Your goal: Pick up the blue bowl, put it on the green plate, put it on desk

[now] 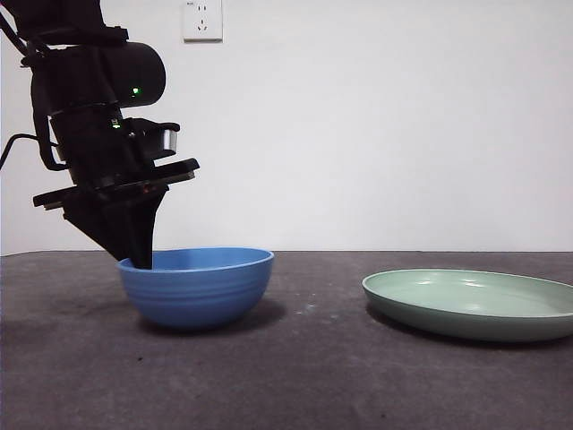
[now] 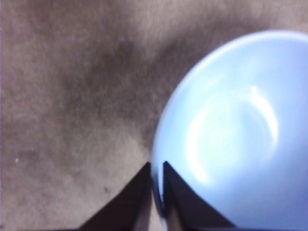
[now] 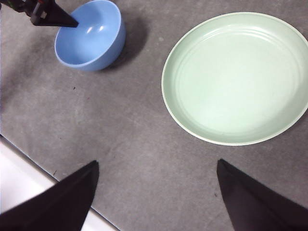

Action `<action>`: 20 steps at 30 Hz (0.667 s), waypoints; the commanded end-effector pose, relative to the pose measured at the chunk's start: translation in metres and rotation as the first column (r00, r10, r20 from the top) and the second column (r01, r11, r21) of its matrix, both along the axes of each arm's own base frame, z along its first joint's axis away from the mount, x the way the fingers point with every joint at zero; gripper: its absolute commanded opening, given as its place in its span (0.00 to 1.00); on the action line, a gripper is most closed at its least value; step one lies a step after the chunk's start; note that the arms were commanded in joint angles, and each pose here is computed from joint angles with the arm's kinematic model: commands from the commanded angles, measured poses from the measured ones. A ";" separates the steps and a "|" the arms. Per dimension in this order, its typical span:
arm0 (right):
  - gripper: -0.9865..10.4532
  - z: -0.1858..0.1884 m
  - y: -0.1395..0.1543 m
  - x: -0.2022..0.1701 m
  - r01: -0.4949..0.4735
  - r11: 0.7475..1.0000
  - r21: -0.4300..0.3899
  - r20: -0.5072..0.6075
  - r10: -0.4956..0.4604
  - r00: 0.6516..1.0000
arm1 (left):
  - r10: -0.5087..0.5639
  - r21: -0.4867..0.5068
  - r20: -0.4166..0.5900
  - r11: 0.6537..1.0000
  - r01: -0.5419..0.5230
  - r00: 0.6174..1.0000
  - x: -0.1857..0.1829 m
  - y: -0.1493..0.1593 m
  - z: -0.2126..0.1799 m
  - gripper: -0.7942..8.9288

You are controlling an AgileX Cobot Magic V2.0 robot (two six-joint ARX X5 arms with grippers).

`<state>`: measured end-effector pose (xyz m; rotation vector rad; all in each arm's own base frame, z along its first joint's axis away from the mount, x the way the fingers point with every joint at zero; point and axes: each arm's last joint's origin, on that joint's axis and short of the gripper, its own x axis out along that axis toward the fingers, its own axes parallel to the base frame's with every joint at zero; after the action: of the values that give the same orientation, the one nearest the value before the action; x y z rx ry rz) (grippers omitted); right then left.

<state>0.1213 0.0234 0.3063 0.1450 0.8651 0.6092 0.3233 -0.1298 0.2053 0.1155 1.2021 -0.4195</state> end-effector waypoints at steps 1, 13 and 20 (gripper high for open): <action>0.43 0.005 0.001 0.002 -0.007 1.000 0.000 0.023 0.007 1.000 | 0.009 -0.006 0.003 1.000 -0.009 1.000 0.006 -0.004 -0.001 0.09; 0.43 0.005 0.000 0.002 -0.006 1.000 0.000 0.023 0.006 1.000 | -0.010 -0.133 0.102 0.991 0.024 0.995 -0.007 -0.027 0.051 0.09; 0.43 0.005 0.000 0.002 0.011 1.000 0.012 0.009 -0.011 1.000 | -0.093 -0.197 0.182 0.972 0.129 0.979 -0.015 -0.063 0.084 0.09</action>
<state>0.1213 0.0234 0.3063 0.1519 0.8675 0.6059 0.3050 -0.1851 0.2850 0.0557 0.9966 -0.6039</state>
